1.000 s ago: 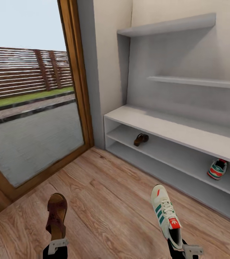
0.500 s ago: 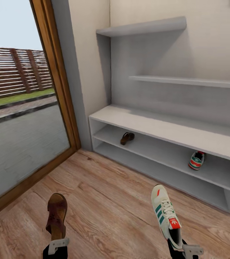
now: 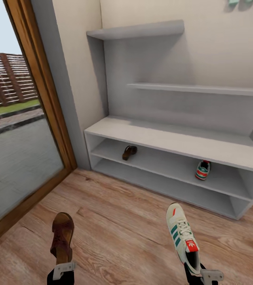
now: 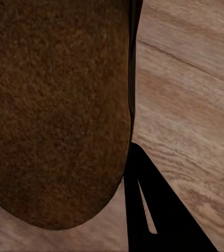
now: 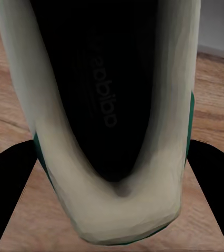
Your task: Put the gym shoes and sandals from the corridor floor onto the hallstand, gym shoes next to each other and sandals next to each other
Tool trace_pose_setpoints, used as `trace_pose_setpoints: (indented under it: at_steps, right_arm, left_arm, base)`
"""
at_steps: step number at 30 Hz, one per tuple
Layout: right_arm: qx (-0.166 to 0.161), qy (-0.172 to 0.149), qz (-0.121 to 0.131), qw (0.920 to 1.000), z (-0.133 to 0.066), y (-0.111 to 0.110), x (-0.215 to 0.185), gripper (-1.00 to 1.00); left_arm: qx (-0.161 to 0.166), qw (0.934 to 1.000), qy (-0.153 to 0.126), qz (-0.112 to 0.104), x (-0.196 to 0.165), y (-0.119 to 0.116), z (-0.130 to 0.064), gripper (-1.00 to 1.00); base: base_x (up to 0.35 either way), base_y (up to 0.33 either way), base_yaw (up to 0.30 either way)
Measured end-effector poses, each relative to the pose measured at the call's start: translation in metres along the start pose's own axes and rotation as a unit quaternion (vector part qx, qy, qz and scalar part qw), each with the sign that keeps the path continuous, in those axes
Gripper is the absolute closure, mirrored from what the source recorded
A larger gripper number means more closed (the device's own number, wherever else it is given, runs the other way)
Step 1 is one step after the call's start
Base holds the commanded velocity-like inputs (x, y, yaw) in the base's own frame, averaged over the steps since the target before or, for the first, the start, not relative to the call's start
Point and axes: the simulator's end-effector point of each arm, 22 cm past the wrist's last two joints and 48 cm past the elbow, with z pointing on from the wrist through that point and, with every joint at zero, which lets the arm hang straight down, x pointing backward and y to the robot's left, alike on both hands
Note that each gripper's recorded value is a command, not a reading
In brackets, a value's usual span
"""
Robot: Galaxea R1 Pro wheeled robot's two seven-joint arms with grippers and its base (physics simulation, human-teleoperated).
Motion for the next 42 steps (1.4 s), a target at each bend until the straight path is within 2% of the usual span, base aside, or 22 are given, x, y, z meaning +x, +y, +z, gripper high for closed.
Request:
trace_pose_setpoints:
  at_steps: [13, 31, 42]
  right_arm:
    - [0.0, 0.0, 0.0, 1.0, 0.0, 0.0004, 0.0001, 1.0]
    - [0.0, 0.001, 0.0, 1.0, -0.0001, 0.0005, 0.0005, 1.0]
    - [-0.001, 0.002, -0.001, 1.0, 0.0001, 0.0002, 0.0006, 1.0]
  left_arm:
    - [-0.001, 1.0, 0.0, 0.0, -0.0004, 0.0005, 0.0001, 1.0]
    - [0.0, 1.0, 0.0, 0.0, -0.0001, 0.0002, 0.0001, 1.0]
    - [-0.001, 1.0, 0.0, 0.0, -0.0003, 0.0014, 0.0, 1.0]
  base:
    - [0.102, 0.27, -0.266]
    - [0.006, 0.013, -0.266]
    - [0.0, 0.149, -0.212]
